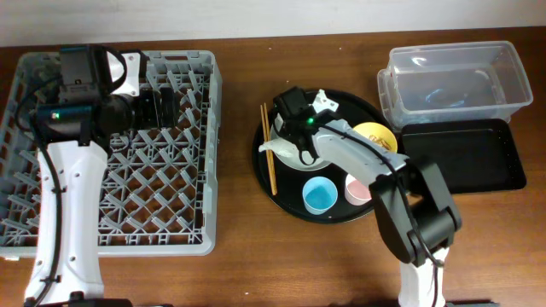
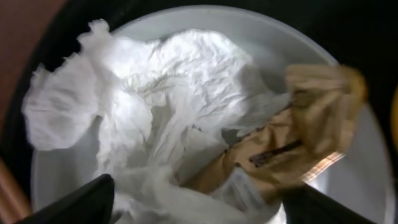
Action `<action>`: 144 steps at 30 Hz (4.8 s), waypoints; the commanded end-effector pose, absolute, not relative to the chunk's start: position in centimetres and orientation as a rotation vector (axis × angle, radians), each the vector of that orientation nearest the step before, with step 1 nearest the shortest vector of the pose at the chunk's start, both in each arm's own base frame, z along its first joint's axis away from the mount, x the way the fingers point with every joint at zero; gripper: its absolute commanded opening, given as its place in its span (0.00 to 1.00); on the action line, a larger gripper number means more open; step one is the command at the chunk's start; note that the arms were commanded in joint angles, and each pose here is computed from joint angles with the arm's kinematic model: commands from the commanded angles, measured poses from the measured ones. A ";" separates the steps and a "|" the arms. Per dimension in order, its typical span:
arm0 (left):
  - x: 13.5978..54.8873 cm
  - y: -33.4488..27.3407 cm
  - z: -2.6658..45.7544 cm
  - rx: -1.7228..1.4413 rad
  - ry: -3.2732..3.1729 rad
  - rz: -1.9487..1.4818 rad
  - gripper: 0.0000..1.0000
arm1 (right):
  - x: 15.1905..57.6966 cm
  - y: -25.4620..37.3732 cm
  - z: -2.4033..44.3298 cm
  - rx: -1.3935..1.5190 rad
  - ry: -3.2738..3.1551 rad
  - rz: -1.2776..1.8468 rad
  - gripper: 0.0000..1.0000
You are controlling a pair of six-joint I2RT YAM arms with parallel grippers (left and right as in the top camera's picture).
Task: Sort waste into correct bins and load items into the dishwasher rack
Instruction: 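Reach the right gripper to the white plate and grasp the tissue, then carry the tissue with the right gripper and drop it into the clear bin, then grasp the rim of the yellow bowl with the right gripper, then tip the yellow bowl over the black tray to pour out shells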
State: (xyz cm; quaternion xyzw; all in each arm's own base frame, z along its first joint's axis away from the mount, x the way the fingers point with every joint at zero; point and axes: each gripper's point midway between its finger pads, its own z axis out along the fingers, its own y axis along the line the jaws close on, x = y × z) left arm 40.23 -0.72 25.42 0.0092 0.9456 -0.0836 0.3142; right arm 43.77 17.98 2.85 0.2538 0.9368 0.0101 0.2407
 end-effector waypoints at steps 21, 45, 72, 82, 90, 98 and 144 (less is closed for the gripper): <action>40.2 -0.8 26.3 0.020 2.473 -0.225 0.99 | 46.8 14.8 22.2 0.263 2.504 0.259 0.04; 40.2 -0.8 26.3 0.020 2.472 -0.225 0.99 | 54.0 -16.1 16.2 1.339 1.987 0.067 0.11; 40.2 -0.8 26.3 0.020 2.472 -0.225 0.99 | 41.8 7.9 19.9 0.033 2.739 -0.085 0.52; 40.2 -0.8 26.3 0.020 2.472 -0.225 0.99 | 41.1 8.7 6.0 0.030 3.070 -0.334 0.42; 40.2 -0.8 26.3 0.020 2.472 -0.225 0.99 | 41.5 7.3 3.5 0.087 3.075 -0.336 0.31; 40.2 -0.8 26.3 0.020 2.472 -0.225 0.99 | 41.4 7.3 2.5 0.087 3.076 -0.337 0.15; 40.2 -0.8 26.3 0.020 2.472 -0.225 0.99 | 36.9 -11.8 17.6 0.252 2.022 1.085 0.04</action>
